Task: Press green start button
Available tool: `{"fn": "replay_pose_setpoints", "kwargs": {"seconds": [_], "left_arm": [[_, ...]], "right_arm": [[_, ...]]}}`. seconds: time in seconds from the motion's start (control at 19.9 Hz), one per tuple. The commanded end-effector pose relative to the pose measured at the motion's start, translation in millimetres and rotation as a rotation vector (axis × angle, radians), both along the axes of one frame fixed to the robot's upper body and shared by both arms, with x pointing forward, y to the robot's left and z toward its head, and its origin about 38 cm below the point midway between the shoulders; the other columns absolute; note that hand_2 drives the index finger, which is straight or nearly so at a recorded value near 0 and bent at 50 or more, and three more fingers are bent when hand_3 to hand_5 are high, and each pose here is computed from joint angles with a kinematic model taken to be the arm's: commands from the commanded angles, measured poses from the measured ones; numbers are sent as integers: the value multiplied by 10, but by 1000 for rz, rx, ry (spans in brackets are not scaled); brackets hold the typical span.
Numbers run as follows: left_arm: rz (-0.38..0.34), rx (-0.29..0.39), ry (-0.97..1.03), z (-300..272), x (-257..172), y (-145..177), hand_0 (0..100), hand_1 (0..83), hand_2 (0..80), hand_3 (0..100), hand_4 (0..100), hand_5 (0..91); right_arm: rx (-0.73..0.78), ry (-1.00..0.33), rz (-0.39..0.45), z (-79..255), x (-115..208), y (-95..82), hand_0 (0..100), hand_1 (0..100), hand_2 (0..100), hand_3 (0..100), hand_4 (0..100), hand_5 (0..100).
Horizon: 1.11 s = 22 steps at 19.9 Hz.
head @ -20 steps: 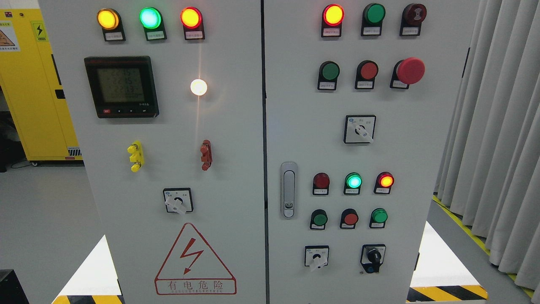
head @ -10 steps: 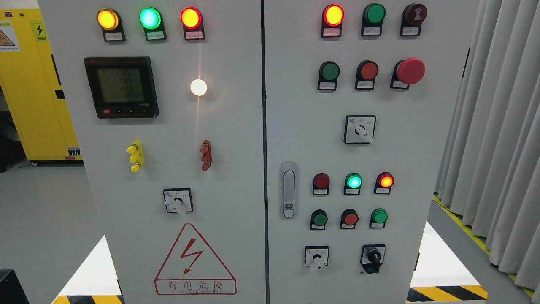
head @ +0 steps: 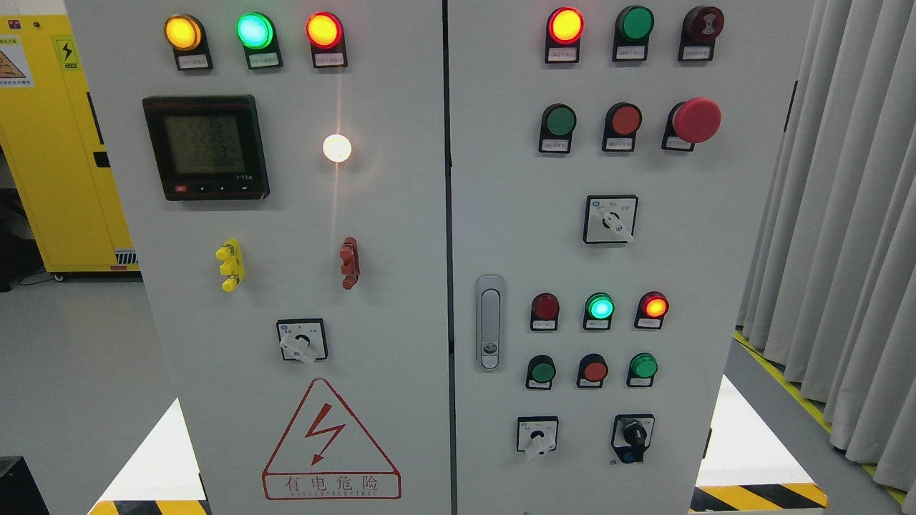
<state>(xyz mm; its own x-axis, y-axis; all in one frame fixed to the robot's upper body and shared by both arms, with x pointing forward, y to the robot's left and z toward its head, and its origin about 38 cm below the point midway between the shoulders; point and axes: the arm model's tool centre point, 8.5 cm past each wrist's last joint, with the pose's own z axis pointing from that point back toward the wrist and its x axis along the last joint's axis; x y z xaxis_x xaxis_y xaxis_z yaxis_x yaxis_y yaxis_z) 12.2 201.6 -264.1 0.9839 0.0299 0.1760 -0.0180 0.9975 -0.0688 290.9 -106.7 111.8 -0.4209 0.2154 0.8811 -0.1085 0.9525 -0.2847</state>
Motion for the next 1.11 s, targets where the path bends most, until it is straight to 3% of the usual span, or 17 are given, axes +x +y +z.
{"fn": "replay_pose_setpoints", "kwargs": {"seconds": [0.0, 0.05, 0.1, 0.25, 0.7, 1.06], "left_arm": [[0, 0, 1, 0, -2, 0, 120, 556, 0, 0, 0, 0], [0, -1, -1, 0, 4, -1, 120, 556, 0, 0, 0, 0], [0, 0, 1, 0, -1, 0, 120, 556, 0, 0, 0, 0], [0, 0, 1, 0, -1, 0, 120, 556, 0, 0, 0, 0], [0, 0, 1, 0, -1, 0, 120, 556, 0, 0, 0, 0], [0, 0, 1, 0, -1, 0, 120, 556, 0, 0, 0, 0]], "right_arm": [[-261, -140, -154, 177, 102, -225, 536, 835, 0, 758, 865, 857], [-288, -160, -166, 221, 99, -239, 541, 838, 0, 763, 884, 879], [-316, -185, -180, 283, 99, -264, 547, 879, 0, 903, 1000, 983], [-424, -270, -227, 481, 210, -323, 551, 913, 0, 961, 1000, 1000], [-674, -425, -380, 960, 667, -479, 623, 972, 6, 983, 1000, 1000], [-737, -429, -382, 994, 996, -425, 689, 1000, 6, 978, 1000, 1000]]}}
